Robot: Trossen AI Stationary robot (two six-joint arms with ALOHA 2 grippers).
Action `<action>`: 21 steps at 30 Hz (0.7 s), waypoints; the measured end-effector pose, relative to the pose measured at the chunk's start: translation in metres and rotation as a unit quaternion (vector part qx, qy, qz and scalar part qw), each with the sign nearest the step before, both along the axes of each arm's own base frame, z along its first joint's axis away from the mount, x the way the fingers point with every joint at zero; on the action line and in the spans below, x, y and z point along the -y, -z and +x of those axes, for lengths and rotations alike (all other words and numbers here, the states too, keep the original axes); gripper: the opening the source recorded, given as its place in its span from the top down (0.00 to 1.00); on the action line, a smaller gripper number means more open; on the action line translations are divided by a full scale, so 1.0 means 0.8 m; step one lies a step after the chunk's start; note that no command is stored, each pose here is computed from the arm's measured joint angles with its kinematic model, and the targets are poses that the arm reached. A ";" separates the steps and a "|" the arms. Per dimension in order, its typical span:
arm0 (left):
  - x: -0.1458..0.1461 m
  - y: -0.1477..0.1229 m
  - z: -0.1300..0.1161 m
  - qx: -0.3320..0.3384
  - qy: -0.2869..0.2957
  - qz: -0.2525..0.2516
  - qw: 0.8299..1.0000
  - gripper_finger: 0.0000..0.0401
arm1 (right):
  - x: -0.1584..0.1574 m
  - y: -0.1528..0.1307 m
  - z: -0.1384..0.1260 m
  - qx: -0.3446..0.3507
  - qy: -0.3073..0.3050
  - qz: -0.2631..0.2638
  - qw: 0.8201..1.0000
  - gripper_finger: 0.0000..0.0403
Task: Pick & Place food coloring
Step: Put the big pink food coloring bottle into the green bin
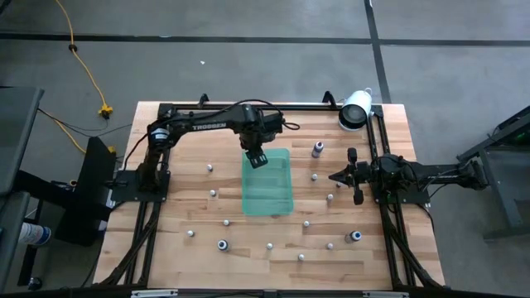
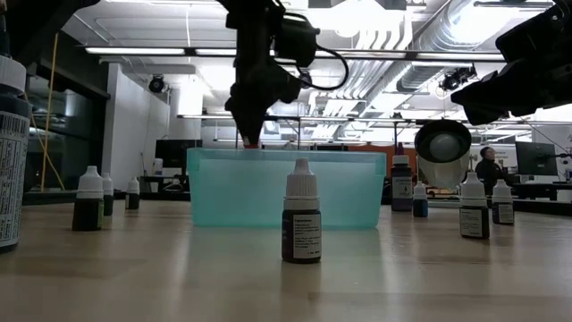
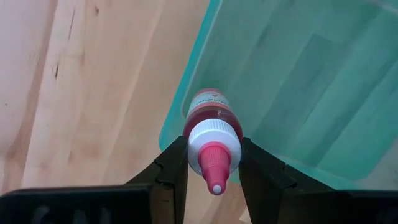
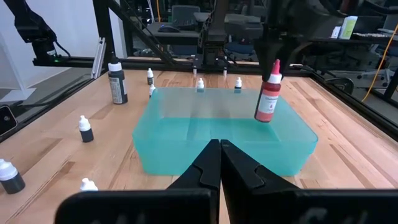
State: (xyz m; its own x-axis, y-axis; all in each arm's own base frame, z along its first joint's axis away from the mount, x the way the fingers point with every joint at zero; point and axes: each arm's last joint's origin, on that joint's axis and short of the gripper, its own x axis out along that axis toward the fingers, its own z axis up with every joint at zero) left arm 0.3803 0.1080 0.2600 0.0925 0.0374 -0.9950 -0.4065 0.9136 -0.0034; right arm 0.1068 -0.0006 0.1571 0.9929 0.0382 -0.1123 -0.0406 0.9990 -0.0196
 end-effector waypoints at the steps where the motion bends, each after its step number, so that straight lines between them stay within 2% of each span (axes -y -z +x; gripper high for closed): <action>1: -0.001 0.002 0.000 0.002 0.000 0.000 1.000 0.74 | 0.000 0.000 0.000 0.000 0.000 0.000 1.000 1.00; 16: -0.003 0.025 -0.005 -0.017 -0.013 -0.006 1.000 0.73 | 0.000 0.000 0.000 0.000 0.000 0.000 1.000 1.00; 21: -0.003 0.025 -0.003 -0.008 -0.014 -0.004 1.000 0.68 | 0.000 0.000 0.000 0.000 0.000 0.000 1.000 1.00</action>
